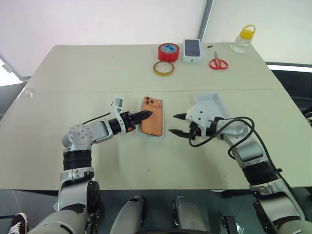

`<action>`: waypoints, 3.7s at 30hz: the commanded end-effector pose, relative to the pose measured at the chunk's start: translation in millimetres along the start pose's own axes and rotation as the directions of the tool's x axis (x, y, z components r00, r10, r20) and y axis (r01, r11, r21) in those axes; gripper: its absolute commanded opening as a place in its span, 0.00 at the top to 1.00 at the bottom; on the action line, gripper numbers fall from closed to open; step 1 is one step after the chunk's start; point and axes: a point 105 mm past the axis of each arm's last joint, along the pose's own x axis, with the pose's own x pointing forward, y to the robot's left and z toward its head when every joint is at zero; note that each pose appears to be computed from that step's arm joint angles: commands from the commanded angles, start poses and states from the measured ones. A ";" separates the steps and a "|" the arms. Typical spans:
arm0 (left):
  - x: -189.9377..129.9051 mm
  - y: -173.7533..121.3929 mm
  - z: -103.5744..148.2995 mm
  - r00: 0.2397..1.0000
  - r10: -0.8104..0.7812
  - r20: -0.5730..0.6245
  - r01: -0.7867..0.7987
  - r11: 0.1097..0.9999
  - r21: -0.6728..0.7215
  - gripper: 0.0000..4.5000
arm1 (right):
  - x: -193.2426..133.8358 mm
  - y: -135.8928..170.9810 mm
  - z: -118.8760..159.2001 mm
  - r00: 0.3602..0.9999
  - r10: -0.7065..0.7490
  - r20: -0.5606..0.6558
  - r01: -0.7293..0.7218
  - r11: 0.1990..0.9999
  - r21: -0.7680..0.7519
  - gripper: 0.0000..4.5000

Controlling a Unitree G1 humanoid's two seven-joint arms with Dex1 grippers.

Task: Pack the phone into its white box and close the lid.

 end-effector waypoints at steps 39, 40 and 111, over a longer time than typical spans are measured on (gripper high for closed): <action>-17.5 46.4 22.6 0.933 0.331 0.140 -0.345 0.714 0.609 1.00 | 29.4 -28.7 -7.5 0.989 -0.127 -0.082 0.106 0.968 -0.226 1.00; -13.0 46.4 17.7 0.938 0.326 0.117 -0.327 0.721 0.611 1.00 | 30.0 -32.3 -9.0 0.985 -0.147 -0.092 0.121 0.964 -0.237 1.00; -25.7 -21.8 44.3 0.994 -0.077 0.082 -0.022 0.581 0.813 0.40 | -84.8 -79.9 0.6 0.906 -0.419 -0.056 0.422 0.900 0.108 0.70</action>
